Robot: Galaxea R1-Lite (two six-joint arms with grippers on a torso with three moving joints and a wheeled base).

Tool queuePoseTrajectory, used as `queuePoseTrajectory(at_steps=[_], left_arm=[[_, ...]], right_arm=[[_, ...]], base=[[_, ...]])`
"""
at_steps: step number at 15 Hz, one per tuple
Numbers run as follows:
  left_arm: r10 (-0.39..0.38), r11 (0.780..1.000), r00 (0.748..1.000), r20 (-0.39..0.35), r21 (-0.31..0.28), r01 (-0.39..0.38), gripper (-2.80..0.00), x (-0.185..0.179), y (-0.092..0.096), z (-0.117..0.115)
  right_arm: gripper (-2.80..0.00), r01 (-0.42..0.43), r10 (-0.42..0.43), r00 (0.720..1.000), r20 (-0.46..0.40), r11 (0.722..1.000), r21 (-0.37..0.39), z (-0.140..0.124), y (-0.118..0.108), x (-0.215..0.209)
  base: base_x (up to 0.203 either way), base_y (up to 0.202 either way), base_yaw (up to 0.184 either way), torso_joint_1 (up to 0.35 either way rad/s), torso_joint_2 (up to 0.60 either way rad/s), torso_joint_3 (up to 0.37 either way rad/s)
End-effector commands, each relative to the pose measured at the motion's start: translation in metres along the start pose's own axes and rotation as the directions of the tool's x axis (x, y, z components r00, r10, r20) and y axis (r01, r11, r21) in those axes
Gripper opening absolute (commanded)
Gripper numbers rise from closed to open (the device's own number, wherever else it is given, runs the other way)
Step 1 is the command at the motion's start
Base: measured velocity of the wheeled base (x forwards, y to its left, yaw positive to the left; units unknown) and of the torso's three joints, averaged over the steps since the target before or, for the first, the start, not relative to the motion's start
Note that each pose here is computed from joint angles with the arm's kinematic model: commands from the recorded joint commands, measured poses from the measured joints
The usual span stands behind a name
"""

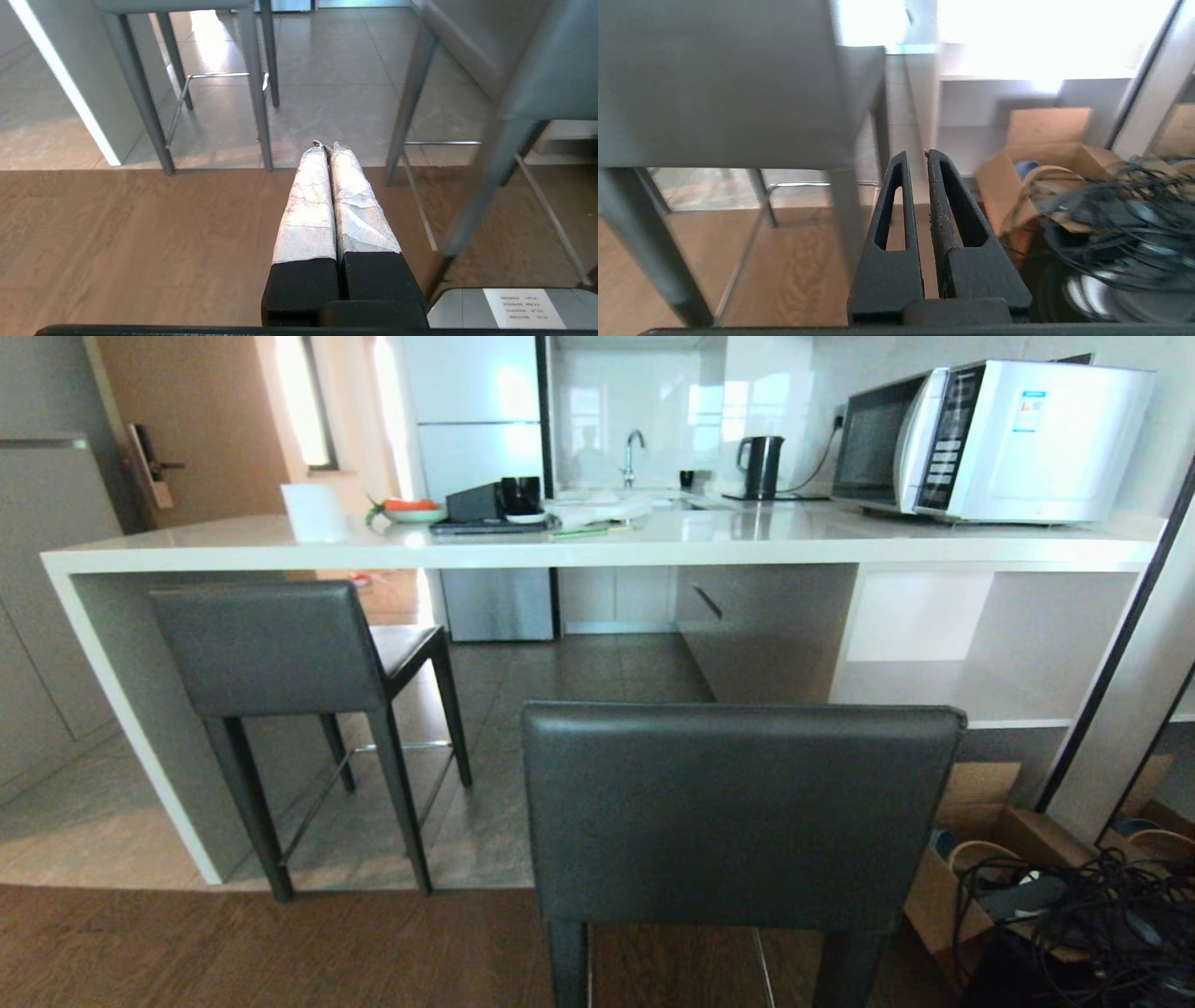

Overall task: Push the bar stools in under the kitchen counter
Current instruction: Pull the gray chair out from under the dining table

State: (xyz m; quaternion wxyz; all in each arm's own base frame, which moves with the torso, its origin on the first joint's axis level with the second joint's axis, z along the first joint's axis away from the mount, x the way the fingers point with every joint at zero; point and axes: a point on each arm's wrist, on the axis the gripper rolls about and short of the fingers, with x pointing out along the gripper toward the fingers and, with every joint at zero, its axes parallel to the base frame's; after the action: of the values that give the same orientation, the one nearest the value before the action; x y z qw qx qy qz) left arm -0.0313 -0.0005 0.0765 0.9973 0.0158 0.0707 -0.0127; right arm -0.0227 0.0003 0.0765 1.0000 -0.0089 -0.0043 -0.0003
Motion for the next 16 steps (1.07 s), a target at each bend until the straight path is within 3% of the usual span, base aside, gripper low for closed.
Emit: queuePoseTrajectory(at_steps=[1,16], left_arm=[[0.000,1.000,1.000,0.001,0.002,0.000,-2.80,-0.0002,0.0000,-0.0002],[-0.001,1.000,1.000,0.001,0.002,0.001,-2.80,-0.0002,0.0000,-0.0002]], right_arm=[[-2.80,-0.001,0.001,1.000,-0.007,1.000,-0.001,-0.0017,0.0000,0.0005],[-2.80,0.001,-0.001,1.000,-0.007,1.000,0.004,-0.0017,0.0000,0.0005]], base=[[0.001,0.184,0.000,-0.002,0.01,0.007],[0.000,0.199,-0.002,0.002,0.00,0.003]])
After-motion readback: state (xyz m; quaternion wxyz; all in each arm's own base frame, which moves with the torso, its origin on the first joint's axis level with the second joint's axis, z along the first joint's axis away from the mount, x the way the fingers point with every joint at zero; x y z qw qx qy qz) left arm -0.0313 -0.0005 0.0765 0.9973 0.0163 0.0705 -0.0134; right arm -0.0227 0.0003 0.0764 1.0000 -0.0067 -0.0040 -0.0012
